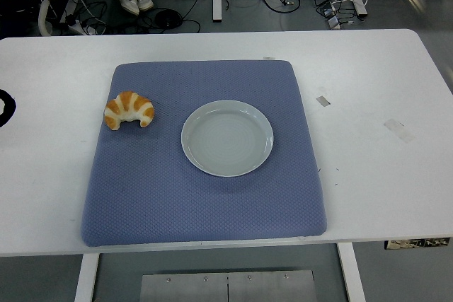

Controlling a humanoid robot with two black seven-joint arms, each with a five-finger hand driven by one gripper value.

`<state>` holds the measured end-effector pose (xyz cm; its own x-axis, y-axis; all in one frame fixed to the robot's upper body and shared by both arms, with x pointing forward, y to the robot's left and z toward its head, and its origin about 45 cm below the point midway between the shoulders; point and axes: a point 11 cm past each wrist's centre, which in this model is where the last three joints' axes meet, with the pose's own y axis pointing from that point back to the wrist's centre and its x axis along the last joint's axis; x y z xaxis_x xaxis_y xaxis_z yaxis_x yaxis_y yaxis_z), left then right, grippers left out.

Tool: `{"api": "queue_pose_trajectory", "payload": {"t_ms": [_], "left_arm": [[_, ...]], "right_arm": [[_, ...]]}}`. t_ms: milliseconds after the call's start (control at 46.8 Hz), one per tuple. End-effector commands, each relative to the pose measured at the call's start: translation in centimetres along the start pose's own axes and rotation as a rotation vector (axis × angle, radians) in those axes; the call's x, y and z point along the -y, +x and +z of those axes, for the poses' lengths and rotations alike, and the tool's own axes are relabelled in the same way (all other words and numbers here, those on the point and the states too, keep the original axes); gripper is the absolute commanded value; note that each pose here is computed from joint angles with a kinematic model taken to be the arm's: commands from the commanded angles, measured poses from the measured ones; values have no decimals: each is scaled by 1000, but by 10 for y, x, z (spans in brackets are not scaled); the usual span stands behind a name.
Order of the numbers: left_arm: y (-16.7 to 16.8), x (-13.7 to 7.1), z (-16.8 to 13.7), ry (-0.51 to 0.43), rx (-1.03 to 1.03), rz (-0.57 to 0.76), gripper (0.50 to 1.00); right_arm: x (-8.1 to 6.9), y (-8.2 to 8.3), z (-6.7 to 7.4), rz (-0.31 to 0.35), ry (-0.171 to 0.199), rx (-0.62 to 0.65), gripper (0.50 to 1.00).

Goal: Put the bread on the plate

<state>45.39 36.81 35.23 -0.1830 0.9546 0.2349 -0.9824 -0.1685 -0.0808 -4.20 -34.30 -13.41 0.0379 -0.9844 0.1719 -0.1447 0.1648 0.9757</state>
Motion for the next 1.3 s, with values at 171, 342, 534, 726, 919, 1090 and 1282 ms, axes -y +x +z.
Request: {"api": "queue_pose_trajectory", "payload": {"t_ms": [171,342,534,726,919,1090,1282], "left_arm": [[-2,-1,-3,3,35,-7,989],[-4,-1,-2,1,34,-16,989],[-3,0,2,-6,28,-14,989],[-2,1,6,-15,21,-11,989],[-4,0,7,-8,15,-18,989],[-4,1,9,-11,14,-19,989],[-5,1,9,-12,14,-20,989]], "right_arm": [[0,0,0,0,0,0,1000],[0,0,0,0,0,0,1000],[0,0,0,0,0,0,1000],[0,0,0,0,0,0,1000],[0,0,0,0,0,0,1000],[0,0,0,0,0,0,1000],[0,0,0,0,0,0,1000]]}}
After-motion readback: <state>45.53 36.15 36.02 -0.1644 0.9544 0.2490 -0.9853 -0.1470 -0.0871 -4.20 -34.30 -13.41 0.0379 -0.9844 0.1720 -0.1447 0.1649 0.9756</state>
